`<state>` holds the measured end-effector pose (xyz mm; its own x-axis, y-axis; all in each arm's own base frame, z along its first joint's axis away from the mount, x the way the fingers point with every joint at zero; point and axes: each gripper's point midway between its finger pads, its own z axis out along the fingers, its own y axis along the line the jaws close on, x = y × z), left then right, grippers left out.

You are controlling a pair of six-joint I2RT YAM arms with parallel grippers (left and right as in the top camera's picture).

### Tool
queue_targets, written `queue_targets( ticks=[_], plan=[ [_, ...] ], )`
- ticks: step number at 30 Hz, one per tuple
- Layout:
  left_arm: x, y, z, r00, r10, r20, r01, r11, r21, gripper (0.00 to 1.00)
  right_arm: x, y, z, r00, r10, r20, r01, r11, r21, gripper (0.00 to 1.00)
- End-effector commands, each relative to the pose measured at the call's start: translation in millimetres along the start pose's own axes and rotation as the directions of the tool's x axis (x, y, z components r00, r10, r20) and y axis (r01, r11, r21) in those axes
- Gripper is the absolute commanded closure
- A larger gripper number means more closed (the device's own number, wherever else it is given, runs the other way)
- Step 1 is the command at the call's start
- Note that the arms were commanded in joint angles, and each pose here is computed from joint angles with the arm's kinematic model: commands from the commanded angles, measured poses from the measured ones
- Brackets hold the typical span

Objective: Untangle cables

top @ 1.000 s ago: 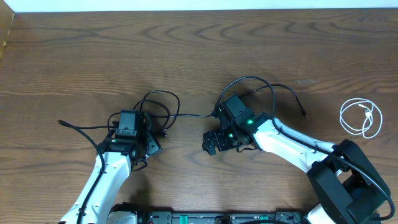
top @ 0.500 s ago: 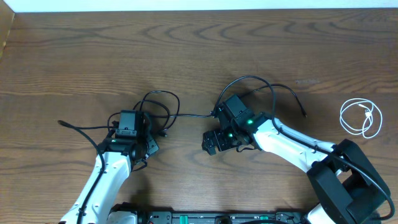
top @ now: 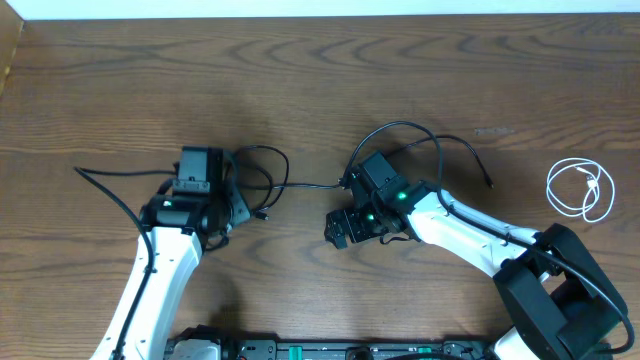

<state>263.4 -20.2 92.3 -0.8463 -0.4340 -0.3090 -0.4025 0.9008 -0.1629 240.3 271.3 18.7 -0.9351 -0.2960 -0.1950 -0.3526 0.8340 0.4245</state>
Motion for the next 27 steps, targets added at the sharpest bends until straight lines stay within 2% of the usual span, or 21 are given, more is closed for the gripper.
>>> queue_targets(
  ticks=[1, 8, 21, 27],
  plan=[
    [-24.8, -9.7, -9.6, 0.996, 0.019, 0.089, -0.022, 0.999, 0.029, 0.93, 4.7, -3.1, 4.9, 1.000, 0.012, -0.016, -0.012, 1.000, 0.008, 0.01],
    [-47.3, -20.6, -5.8, 0.986, 0.012, 0.169, -0.022, 0.998, 0.061, 0.93, 4.7, -3.1, 4.9, 1.000, 0.012, -0.016, -0.012, 1.000, 0.008, 0.01],
    [-66.7, -31.7, 29.5, 0.978, 0.092, 0.188, -0.103, 0.993, 0.049, 0.93, 4.8, -3.1, 4.9, 1.000, 0.012, -0.017, -0.012, 1.000, 0.008, 0.01],
    [-62.5, -29.9, 56.4, 0.986, 0.097, 0.137, -0.102, 0.994, 0.026, 0.93, 4.6, -3.0, 4.9, 1.000, 0.012, -0.016, -0.012, 1.000, 0.008, 0.01]
  ],
)
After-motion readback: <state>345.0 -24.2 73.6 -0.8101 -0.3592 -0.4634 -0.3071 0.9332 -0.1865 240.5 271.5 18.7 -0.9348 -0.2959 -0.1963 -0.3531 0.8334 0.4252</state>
